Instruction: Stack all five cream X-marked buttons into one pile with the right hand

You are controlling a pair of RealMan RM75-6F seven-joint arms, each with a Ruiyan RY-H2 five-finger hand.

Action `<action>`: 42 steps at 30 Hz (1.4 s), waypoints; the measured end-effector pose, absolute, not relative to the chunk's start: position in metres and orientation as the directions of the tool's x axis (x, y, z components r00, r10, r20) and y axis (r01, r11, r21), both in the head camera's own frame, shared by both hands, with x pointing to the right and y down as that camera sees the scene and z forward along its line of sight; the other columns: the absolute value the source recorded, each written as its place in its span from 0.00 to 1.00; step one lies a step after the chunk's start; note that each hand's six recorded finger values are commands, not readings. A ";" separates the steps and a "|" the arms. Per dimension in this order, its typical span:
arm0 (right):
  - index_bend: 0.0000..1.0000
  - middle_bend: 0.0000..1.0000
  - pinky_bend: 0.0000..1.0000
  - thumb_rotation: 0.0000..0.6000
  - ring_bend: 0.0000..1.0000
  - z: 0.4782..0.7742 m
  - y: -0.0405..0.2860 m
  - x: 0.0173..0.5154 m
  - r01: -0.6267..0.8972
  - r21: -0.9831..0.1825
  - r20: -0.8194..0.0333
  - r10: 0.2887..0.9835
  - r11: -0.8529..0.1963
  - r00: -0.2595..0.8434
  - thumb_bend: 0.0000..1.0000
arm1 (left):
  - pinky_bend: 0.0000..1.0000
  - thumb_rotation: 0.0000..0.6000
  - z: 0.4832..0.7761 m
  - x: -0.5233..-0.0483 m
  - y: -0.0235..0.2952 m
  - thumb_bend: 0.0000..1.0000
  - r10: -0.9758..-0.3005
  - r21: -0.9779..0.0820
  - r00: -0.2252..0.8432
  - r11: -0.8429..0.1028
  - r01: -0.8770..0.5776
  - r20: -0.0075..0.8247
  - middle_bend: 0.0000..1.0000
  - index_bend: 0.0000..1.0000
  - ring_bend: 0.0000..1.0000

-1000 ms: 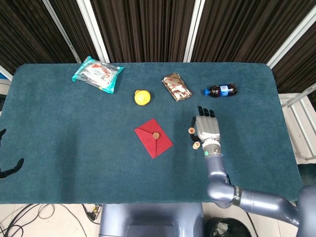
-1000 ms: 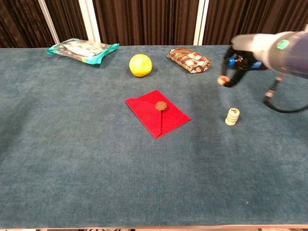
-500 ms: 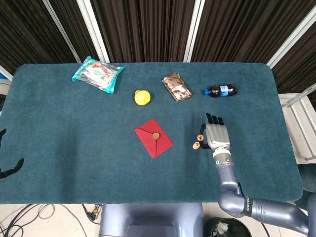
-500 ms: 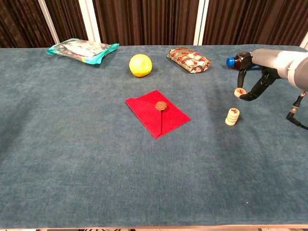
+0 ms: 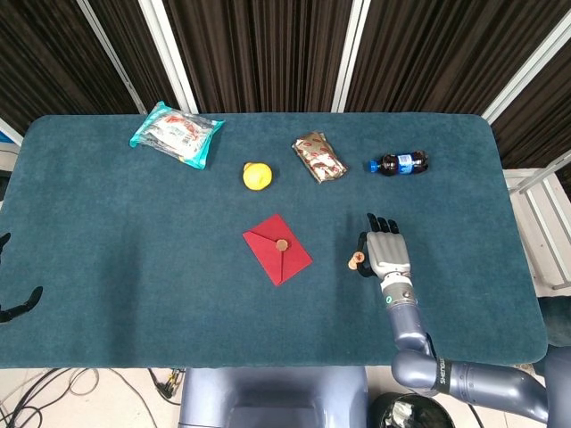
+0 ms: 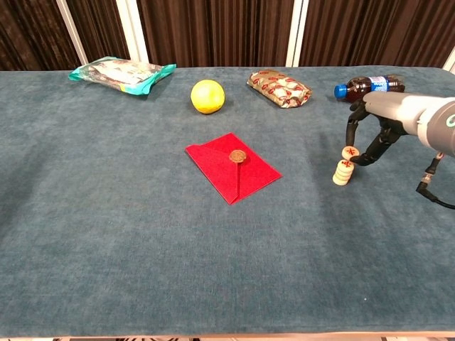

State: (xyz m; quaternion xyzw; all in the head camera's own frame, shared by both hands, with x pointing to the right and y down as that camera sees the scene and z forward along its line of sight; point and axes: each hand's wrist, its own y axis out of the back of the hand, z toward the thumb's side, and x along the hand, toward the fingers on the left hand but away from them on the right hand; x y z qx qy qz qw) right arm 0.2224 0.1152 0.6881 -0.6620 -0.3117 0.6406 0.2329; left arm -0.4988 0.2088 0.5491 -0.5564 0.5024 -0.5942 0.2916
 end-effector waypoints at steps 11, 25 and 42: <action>0.57 0.00 0.00 1.00 0.00 0.694 0.119 0.213 0.104 -0.695 -0.715 0.699 -0.711 -0.003 0.40 | 0.00 1.00 0.549 -0.499 0.209 0.23 -0.906 -0.922 -0.211 -0.323 -0.214 0.367 0.00 0.10 0.00; 0.57 0.00 0.00 1.00 0.00 0.694 0.118 0.218 0.092 -0.695 -0.718 0.696 -0.714 -0.016 0.40 | 0.00 1.00 0.549 -0.499 0.209 0.23 -0.906 -0.921 -0.210 -0.324 -0.215 0.367 0.00 0.10 0.00; 0.53 0.00 0.00 1.00 0.00 0.697 0.120 0.218 0.094 -0.686 -0.726 0.688 -0.722 -0.016 0.40 | 0.00 1.00 0.549 -0.500 0.208 0.25 -0.906 -0.922 -0.212 -0.323 -0.214 0.366 0.00 0.10 0.00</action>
